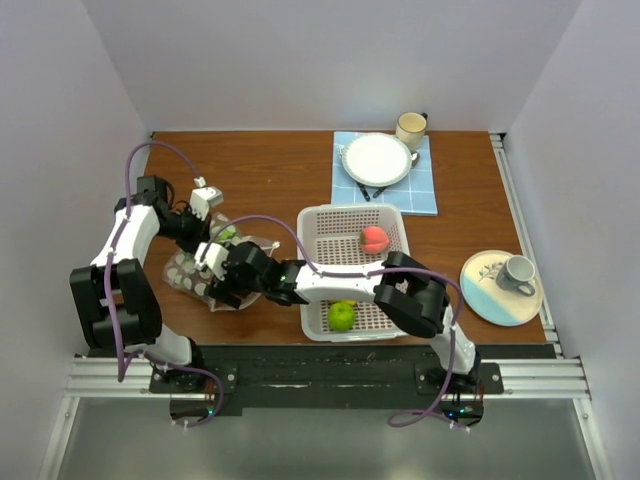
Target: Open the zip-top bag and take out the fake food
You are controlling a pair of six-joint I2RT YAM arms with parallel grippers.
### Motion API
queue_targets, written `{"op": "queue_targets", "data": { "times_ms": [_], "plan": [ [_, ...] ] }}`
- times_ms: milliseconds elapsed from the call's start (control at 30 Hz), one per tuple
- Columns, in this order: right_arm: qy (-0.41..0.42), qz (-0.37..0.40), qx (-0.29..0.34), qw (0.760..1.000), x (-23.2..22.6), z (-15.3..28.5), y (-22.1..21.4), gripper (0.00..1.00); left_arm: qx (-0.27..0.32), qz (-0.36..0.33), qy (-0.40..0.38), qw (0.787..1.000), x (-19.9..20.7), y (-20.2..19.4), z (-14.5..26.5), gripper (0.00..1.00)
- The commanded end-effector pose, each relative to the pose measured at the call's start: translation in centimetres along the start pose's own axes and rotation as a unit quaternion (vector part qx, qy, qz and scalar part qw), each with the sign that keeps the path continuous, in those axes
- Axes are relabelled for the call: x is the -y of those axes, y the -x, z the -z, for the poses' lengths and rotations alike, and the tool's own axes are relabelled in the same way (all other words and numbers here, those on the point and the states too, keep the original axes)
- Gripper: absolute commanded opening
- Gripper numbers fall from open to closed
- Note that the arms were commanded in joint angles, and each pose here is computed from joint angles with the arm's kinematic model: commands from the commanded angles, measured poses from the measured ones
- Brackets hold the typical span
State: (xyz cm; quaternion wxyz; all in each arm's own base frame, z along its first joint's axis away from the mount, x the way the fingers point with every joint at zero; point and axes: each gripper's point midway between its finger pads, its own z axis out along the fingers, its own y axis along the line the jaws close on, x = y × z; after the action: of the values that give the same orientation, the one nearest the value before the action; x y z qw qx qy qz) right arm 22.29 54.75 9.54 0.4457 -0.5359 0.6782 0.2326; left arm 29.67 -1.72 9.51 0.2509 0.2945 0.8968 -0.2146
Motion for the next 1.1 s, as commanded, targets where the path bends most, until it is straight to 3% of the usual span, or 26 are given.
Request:
{"op": "queue_targets", "data": {
  "times_ms": [0, 267, 367, 467, 500, 600, 767, 867, 1067],
  "plan": [
    [0.043, 0.017, -0.003, 0.999, -1.6, -0.9, -0.3, 0.78, 0.017, -0.026, 0.007, 0.999, -0.1, 1.7, 1.1, 0.0],
    [0.054, 0.015, -0.04, 0.998, -2.2, -1.7, -3.5, 0.76, 0.016, -0.028, 0.01, 0.999, -0.1, 1.8, 1.4, 0.0],
    [0.055, 0.009, -0.052, 0.997, -2.4, -1.7, -4.3, 0.69, 0.016, -0.028, 0.012, 0.999, -0.2, 1.8, 1.4, 0.0],
    [0.053, -0.004, -0.06, 0.997, -2.5, -1.4, -4.9, 0.44, 0.016, -0.027, 0.011, 0.999, -0.3, 1.8, 1.3, 0.0],
    [0.053, -0.008, -0.066, 0.996, -2.5, -1.3, -5.3, 0.3, 0.017, -0.028, 0.012, 0.999, -0.3, 1.9, 1.4, 0.0],
    [0.052, -0.017, -0.073, 0.996, -2.6, -1.0, -5.7, 0.12, 0.018, -0.027, 0.012, 0.999, -0.4, 2.0, 1.4, 0.0],
    [0.039, -0.02, -0.078, 0.996, -2.2, 1.0, -5.9, 0.11, 0.015, -0.026, 0.013, 0.999, -0.5, 1.9, 1.3, 0.0],
    [0.04, -0.012, -0.077, 0.996, -2.1, 1.2, -6.0, 0.31, 0.018, -0.025, 0.012, 0.999, -0.3, 2.0, 1.4, 0.0],
    [0.025, -0.004, -0.047, 0.999, -1.5, 1.6, -4.0, 0.38, 0.017, -0.023, 0.01, 1.0, -0.2, 1.8, 1.4, 0.0]
  ]
}}
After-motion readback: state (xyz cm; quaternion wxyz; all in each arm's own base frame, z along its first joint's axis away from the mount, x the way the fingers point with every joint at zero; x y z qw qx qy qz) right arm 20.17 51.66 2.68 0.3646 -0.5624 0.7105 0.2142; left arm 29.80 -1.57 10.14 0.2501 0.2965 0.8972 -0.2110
